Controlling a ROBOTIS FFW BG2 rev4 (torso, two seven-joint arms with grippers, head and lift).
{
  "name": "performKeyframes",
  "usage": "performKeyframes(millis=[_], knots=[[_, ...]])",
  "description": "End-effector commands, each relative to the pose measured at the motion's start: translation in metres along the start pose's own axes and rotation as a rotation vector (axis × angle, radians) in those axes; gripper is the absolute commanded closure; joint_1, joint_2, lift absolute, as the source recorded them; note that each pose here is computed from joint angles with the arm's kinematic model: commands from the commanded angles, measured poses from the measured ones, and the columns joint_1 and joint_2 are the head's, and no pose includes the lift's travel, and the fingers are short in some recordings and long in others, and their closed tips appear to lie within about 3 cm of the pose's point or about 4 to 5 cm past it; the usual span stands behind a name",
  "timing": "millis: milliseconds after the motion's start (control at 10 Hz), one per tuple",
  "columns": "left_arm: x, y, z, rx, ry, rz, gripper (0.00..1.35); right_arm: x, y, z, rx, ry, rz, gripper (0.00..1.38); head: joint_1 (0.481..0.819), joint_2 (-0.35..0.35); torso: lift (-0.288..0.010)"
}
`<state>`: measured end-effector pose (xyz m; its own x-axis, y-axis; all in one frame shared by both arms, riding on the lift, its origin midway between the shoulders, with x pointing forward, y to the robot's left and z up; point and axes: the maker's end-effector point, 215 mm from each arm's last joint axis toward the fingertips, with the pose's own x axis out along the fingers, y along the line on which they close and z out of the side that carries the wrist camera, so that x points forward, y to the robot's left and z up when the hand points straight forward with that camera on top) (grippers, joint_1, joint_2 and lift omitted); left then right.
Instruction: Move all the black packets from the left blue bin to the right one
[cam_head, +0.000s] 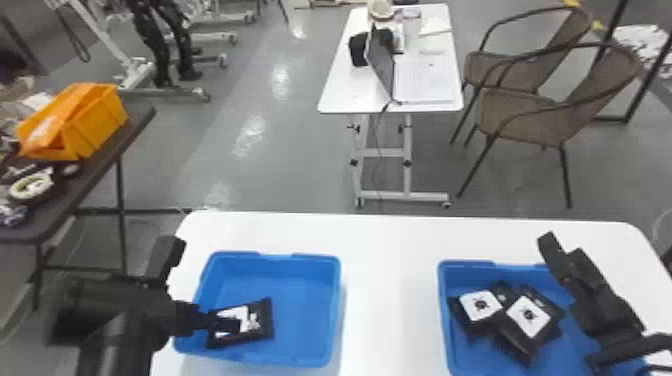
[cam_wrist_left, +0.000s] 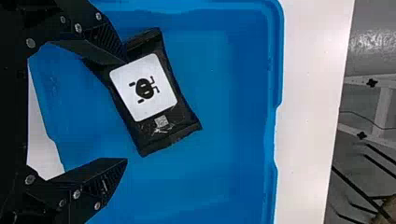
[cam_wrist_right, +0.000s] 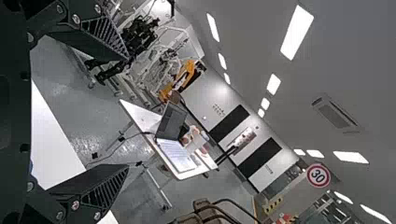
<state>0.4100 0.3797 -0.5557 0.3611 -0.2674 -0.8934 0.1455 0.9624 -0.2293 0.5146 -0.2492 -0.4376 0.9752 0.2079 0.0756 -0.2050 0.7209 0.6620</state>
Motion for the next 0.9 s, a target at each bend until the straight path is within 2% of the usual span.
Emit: performKeyframes(millis=[0,300,400,800], knots=[[0.011,0.000,0.000,0.032,0.020,-0.004,0.30,0.001,0.000,-0.001,0.010,-0.003,0.002,0.20,0.695,0.158,0.000],[0.016,0.005,0.020,0.121,0.028,0.022,0.27,0.003,0.002,-0.003,0.027,-0.005,0.011,0.20,0.695,0.156,0.000],[0.020,0.004,0.021,0.151,0.051,0.025,0.00,0.003,0.002,-0.003,0.030,-0.005,0.013,0.20,0.695,0.156,0.000],[0.045,0.005,0.006,0.191,0.134,0.006,0.03,0.000,0.000,-0.005,0.051,-0.008,0.012,0.20,0.695,0.150,0.000]])
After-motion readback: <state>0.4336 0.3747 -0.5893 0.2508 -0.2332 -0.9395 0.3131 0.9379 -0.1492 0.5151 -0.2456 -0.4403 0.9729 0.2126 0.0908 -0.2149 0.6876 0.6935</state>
